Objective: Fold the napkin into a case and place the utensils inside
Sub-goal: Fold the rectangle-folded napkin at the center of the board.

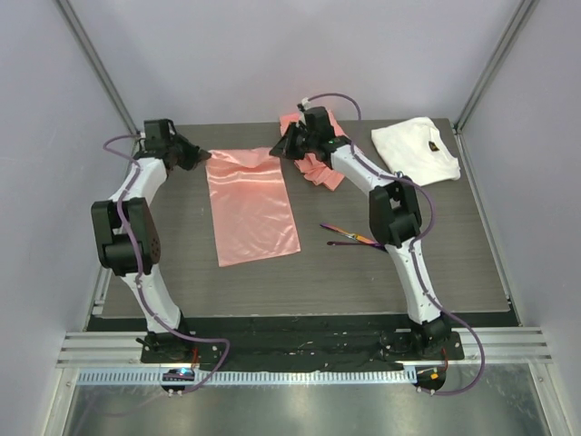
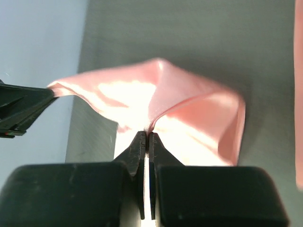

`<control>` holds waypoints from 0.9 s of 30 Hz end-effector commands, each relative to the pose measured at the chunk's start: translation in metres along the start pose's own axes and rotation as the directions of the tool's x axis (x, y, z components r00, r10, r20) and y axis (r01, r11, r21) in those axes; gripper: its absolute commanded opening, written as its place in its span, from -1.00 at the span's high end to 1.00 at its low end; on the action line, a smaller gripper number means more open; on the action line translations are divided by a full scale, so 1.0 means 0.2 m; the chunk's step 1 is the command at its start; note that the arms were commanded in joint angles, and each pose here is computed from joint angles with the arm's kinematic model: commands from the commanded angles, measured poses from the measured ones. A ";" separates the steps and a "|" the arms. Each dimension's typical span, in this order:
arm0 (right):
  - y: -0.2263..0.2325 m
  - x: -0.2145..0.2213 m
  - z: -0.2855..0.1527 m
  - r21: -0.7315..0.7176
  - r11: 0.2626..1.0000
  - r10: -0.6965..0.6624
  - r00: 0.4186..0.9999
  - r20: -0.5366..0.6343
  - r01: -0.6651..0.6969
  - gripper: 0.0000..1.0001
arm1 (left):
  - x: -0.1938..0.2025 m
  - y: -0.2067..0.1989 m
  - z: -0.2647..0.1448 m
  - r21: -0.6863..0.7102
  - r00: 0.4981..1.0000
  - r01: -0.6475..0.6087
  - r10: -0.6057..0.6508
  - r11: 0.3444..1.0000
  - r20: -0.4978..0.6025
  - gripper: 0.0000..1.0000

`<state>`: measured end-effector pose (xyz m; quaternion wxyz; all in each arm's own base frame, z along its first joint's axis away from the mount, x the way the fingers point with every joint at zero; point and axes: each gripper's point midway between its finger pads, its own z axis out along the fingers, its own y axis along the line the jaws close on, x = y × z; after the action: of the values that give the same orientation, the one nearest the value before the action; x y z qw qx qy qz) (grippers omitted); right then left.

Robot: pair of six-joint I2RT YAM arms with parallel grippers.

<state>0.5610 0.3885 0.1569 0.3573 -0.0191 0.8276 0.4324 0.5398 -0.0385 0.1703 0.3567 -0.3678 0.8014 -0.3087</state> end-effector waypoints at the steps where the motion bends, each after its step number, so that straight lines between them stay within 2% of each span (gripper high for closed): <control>1: 0.11 0.10 -0.21 -0.004 0.996 0.084 0.993 -0.083 -0.085 0.98 | 0.15 0.06 -0.18 -0.054 0.995 0.052 -0.057 0.997 -0.082 1.00; 3: 0.11 0.17 -0.30 0.015 0.996 0.089 0.991 -0.103 -0.088 0.98 | 0.19 0.04 -0.27 -0.030 0.995 0.042 -0.045 0.999 -0.094 1.00; 6: 0.09 0.27 -0.41 0.048 0.991 0.126 0.983 -0.132 -0.121 0.98 | 0.32 0.14 -0.37 -0.083 0.988 0.029 -0.041 0.996 -0.148 1.00; 8: 0.06 0.42 -0.47 0.064 0.986 0.161 0.968 -0.193 -0.152 0.98 | 0.41 0.23 -0.43 -0.128 0.981 0.016 -0.041 0.992 -0.192 1.00; 10: 0.11 0.45 -0.55 0.050 0.987 0.157 0.968 -0.195 -0.151 0.98 | 0.51 0.32 -0.50 -0.152 0.974 -0.002 -0.032 0.988 -0.226 0.99; 11: 0.04 0.57 -0.58 0.084 0.982 0.184 0.956 -0.229 -0.169 0.98 | 0.56 0.36 -0.52 -0.172 0.970 -0.005 -0.037 0.985 -0.241 0.99; 13: 0.06 0.61 -0.65 0.073 0.984 0.178 0.957 -0.229 -0.165 0.98 | 0.68 0.46 -0.58 -0.217 0.957 -0.003 -0.061 0.976 -0.284 1.00; 14: -0.01 0.71 -0.68 0.110 0.976 0.211 0.944 -0.253 -0.189 0.98 | 0.73 0.50 -0.60 -0.226 0.953 -0.004 -0.065 0.974 -0.297 1.00; 18: 0.00 0.90 -0.73 0.113 0.974 0.222 0.927 -0.301 -0.196 0.98 | 0.92 0.68 -0.66 -0.288 0.929 -0.021 -0.088 0.957 -0.360 1.00; 23: 0.05 1.09 -0.74 0.116 0.977 0.209 0.915 -0.346 -0.179 0.98 | 0.96 0.76 -0.72 -0.328 0.925 -0.045 -0.085 0.944 -0.370 1.00; 27: 0.00 1.12 -0.78 0.153 0.976 0.199 0.917 -0.346 -0.154 0.98 | 0.98 0.79 -0.77 -0.347 0.926 -0.065 -0.073 0.936 -0.370 1.00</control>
<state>0.2938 0.3360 0.0508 0.1110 0.0057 0.9161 0.3853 0.2706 -0.0798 0.0547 0.0972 -0.3805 0.8904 -0.2301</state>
